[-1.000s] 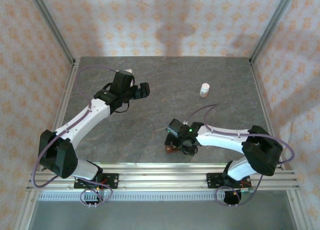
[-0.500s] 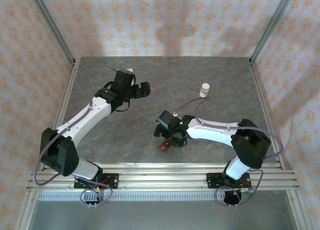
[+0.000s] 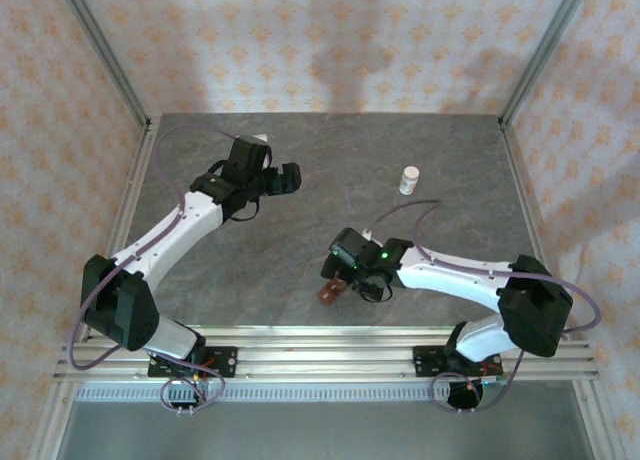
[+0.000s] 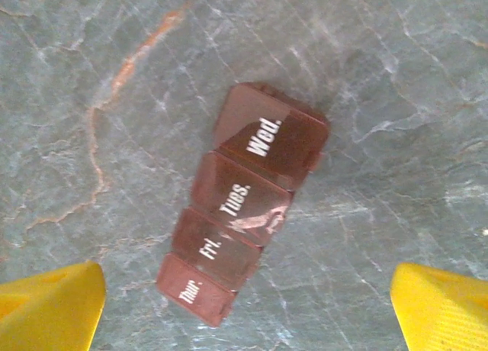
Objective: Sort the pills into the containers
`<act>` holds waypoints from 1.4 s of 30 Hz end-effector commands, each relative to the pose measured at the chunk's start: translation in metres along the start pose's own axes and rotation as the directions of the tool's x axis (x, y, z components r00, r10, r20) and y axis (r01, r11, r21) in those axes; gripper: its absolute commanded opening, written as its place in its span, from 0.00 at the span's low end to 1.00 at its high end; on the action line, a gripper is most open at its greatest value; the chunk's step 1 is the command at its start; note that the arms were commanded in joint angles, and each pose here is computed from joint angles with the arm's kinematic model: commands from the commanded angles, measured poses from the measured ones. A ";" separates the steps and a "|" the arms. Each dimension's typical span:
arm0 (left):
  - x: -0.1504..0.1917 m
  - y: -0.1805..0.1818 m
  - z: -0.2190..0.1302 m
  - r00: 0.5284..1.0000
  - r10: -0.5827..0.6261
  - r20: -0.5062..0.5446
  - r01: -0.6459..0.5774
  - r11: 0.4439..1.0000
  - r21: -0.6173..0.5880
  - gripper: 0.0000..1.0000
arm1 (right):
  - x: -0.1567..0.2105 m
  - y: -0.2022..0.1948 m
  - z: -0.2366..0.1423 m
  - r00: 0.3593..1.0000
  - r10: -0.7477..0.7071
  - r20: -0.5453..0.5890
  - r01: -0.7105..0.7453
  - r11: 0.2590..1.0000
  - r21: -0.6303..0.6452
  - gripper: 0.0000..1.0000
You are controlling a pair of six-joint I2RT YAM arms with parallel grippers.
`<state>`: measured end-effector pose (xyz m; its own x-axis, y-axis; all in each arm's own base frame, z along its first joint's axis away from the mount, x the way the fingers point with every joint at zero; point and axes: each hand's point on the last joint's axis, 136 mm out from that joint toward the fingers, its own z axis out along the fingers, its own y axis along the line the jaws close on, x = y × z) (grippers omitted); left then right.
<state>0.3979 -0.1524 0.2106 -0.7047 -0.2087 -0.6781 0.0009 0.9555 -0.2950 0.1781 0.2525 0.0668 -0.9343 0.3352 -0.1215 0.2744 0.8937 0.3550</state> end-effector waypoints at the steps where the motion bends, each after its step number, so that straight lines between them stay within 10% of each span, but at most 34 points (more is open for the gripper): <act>1: -0.005 0.002 -0.003 0.999 0.032 0.000 -0.032 0.999 -0.037 1.00 | 0.007 -0.006 0.001 1.000 0.005 -0.010 -0.005 1.000 0.012 0.96; 19: -0.013 0.003 -0.019 0.999 0.048 0.026 -0.047 0.998 -0.046 1.00 | 0.034 0.082 0.039 0.992 -0.097 -0.085 0.093 0.994 -0.056 0.96; 42: -0.027 0.016 -0.034 0.997 0.003 0.083 0.004 0.997 -0.075 1.00 | -0.049 0.131 0.011 0.970 -0.239 0.031 0.241 0.956 -0.167 0.96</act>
<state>0.3934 -0.1371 0.2280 -0.6807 -0.1958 -0.7059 -0.0219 0.9686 -0.2475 0.2618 0.3507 0.0670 -0.9674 0.1940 -0.1628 0.1116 0.9035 0.4137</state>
